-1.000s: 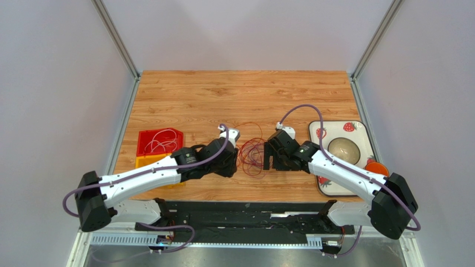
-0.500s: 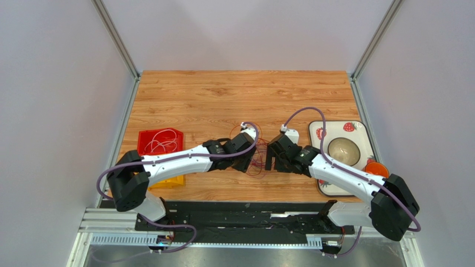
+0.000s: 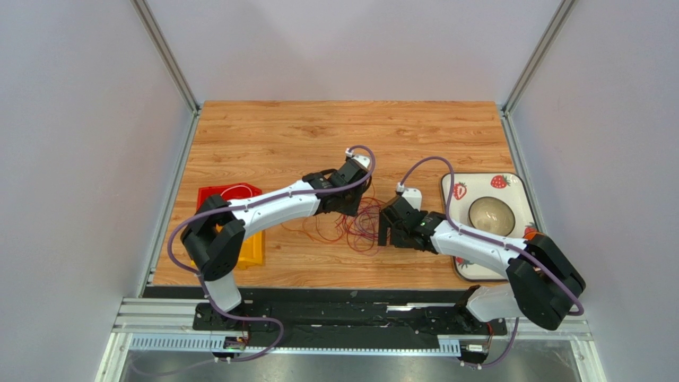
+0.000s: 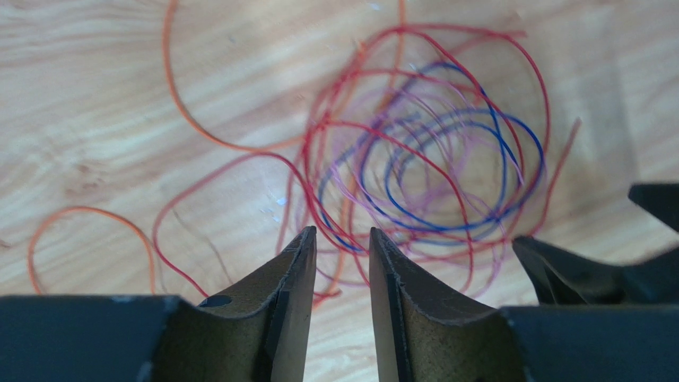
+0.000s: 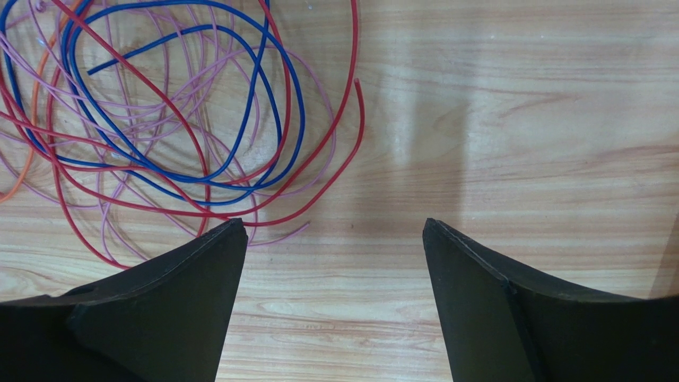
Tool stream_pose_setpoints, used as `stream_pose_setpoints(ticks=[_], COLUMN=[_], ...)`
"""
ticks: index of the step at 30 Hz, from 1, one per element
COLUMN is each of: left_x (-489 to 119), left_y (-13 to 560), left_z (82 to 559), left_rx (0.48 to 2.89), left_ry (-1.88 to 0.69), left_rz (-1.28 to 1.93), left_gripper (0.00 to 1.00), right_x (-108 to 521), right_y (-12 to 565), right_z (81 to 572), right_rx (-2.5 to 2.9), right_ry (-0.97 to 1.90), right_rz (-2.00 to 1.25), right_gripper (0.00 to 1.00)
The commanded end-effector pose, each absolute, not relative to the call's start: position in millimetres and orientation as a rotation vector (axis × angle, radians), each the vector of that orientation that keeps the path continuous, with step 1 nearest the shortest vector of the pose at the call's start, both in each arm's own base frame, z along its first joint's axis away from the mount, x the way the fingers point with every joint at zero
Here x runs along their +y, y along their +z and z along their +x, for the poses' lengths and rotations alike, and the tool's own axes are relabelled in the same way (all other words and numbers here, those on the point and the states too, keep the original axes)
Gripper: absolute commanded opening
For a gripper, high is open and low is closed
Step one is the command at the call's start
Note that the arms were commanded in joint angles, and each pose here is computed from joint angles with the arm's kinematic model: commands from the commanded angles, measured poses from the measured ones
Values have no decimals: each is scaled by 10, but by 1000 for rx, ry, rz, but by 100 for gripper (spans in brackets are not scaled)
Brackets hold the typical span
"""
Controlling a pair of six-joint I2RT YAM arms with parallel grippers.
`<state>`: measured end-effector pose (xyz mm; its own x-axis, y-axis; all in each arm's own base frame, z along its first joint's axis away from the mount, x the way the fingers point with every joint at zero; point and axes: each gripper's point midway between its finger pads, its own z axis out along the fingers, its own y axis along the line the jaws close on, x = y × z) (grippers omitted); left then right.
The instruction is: Untangle the cables
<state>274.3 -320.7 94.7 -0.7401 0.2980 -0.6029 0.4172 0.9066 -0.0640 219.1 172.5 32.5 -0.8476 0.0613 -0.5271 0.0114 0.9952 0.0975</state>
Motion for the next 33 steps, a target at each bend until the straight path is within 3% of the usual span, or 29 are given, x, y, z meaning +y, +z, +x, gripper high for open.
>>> stream_pose_setpoints(ticks=[1,25,31,33], left_x=[-3184,-3054,-2977,-2981], left_y=[950,294,223,224], left_z=[2920,3004,3066,3067], left_rx=[2461,2591,2611,2610], left_ry=[-242,-169,-192,-195], left_rz=[516,486,437,439], left_gripper=[38,34,26,18], right_x=[1797,1833,1836,1841], right_y=[344,232,229,231], right_z=[2331,2357,2357,2362], right_rx=[2527,2573,2574,2574], right_ry=[173,232,233,236], right_rz=[54,44,44,43], right_gripper=[86,85,85,85])
